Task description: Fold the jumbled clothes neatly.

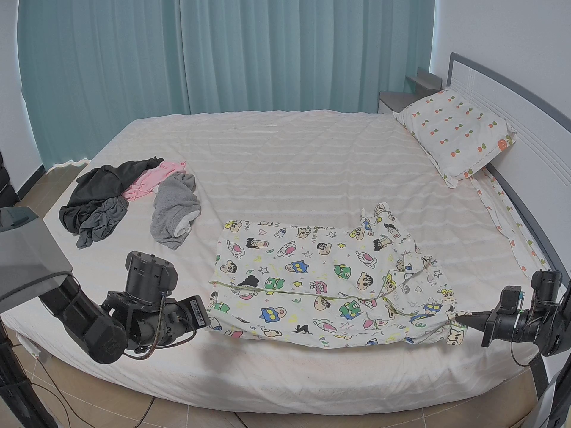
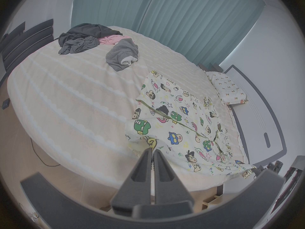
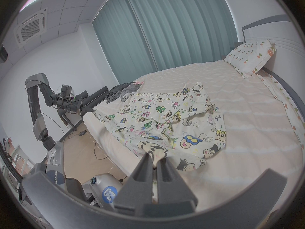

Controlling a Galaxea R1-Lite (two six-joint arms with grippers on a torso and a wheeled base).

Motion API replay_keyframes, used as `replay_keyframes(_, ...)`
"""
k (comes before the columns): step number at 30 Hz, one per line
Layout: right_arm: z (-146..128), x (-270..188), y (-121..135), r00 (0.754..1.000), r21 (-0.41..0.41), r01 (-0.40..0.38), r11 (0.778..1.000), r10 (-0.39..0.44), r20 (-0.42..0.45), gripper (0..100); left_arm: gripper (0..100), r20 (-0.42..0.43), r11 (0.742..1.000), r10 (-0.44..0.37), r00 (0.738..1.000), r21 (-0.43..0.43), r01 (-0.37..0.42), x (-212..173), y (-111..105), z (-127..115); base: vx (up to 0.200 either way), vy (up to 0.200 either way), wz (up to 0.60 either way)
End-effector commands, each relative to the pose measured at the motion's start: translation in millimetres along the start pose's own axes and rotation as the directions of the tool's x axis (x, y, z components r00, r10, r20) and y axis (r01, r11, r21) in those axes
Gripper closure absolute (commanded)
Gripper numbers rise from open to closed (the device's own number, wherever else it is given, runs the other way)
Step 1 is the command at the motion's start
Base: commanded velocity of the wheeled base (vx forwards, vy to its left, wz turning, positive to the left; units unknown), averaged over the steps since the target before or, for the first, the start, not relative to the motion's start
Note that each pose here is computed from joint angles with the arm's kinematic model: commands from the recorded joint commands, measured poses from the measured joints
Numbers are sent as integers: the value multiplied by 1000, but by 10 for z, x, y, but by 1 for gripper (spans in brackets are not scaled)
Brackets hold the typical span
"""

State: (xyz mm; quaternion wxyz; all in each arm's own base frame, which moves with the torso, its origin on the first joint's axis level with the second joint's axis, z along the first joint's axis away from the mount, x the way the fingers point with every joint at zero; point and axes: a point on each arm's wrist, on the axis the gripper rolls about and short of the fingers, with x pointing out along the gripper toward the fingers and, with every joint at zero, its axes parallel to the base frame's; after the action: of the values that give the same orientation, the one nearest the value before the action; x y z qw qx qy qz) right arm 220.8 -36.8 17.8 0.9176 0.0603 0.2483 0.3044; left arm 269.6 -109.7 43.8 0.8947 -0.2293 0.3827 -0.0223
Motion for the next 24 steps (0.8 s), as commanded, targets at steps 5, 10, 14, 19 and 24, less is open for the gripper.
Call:
replay_keyframes(5,96,193,-130,1000,6,-13,1000,13,21,100,100,6,998,49,999,-39,-49,239,119,102,0,0,0)
replay_keyframes(10,137,257,-203,999,30,-2,1000,1,34,100,100,18,996,65,998,-58,-64,322,173,172,0,0,0)
replay_keyframes(14,137,296,-246,999,34,4,999,-5,34,100,100,21,996,67,998,-60,-66,414,169,201,0,0,0)
replay_keyframes(19,152,399,-345,999,28,26,999,-27,37,100,100,8,995,78,997,-59,-77,562,150,227,0,0,0)
replay_keyframes(24,200,498,-364,999,66,13,998,-16,46,100,100,-2,994,87,996,-63,-87,697,95,329,0,0,0)
